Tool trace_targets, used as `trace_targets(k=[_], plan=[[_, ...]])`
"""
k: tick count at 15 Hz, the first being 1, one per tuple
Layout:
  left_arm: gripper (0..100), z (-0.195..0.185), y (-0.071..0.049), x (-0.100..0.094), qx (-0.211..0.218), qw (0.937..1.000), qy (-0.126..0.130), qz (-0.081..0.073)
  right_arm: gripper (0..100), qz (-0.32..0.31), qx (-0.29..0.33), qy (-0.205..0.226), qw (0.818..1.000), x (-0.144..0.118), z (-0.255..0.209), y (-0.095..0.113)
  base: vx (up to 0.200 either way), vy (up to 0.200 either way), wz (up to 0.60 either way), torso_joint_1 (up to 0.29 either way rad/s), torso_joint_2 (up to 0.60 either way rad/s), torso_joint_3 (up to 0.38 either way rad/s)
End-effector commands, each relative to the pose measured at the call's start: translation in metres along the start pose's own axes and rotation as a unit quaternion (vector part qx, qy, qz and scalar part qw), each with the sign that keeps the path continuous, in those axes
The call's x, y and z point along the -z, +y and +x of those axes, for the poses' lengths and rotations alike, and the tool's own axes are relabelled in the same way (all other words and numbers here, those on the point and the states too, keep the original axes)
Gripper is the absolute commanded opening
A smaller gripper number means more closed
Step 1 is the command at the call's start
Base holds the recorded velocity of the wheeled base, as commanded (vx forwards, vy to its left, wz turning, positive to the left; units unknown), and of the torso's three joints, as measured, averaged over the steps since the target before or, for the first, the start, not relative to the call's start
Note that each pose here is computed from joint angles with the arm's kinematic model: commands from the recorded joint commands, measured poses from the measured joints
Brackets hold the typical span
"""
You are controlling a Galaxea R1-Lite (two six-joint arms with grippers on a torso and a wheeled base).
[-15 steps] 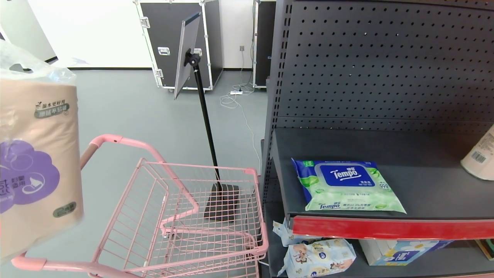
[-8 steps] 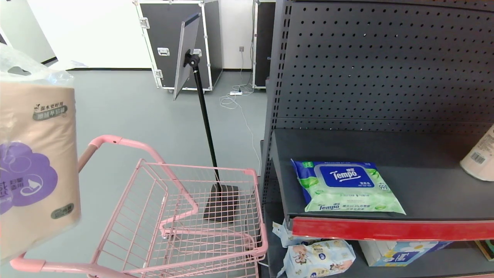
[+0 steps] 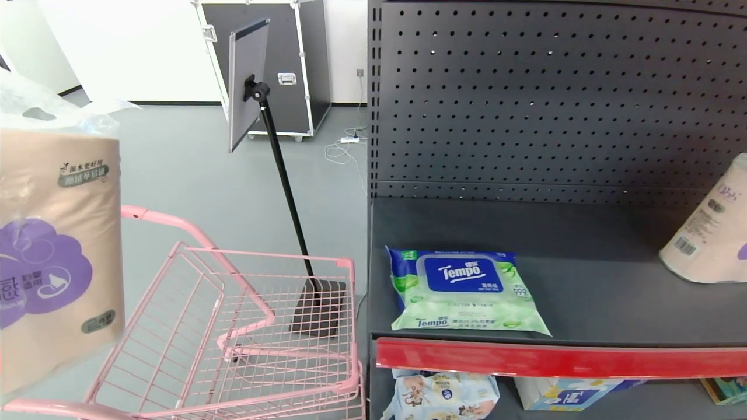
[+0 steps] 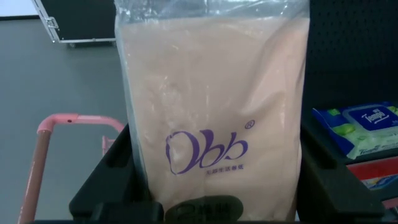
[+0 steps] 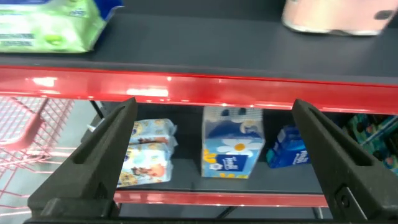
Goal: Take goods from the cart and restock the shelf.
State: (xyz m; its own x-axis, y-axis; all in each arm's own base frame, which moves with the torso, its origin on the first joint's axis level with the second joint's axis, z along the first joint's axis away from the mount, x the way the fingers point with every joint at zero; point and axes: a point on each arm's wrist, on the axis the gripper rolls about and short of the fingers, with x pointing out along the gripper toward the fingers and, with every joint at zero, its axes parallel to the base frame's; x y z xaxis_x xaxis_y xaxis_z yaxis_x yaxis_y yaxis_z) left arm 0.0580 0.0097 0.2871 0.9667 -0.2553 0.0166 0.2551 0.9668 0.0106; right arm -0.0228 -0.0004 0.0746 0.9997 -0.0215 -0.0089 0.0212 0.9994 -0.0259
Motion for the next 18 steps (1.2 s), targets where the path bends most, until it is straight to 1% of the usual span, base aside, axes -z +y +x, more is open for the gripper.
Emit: trace_targets(k=[1, 7, 18], plan=[[0, 0.0003, 0.0002, -0.0002, 0.001, 1.0000, 0.000, 0.000, 100, 0.000, 0.000, 0.000, 1.000, 0.0000, 0.0000, 0.0000, 0.000, -0.200, 0.00, -0.002, 0.00, 0.007], [0, 0.0018, 0.0013, 0.0006, 0.001, 1.0000, 0.003, -0.003, 100, 0.000, 0.000, 0.000, 1.000, 0.0000, 0.0000, 0.0000, 0.000, -0.200, 0.00, 0.001, 0.00, 0.005], [0, 0.0009, 0.0006, 0.0007, 0.001, 1.0000, 0.002, -0.002, 100, -0.001, -0.001, 0.000, 1.000, 0.0000, 0.0000, 0.0000, 0.000, -0.200, 0.00, 0.002, 0.00, 0.001]])
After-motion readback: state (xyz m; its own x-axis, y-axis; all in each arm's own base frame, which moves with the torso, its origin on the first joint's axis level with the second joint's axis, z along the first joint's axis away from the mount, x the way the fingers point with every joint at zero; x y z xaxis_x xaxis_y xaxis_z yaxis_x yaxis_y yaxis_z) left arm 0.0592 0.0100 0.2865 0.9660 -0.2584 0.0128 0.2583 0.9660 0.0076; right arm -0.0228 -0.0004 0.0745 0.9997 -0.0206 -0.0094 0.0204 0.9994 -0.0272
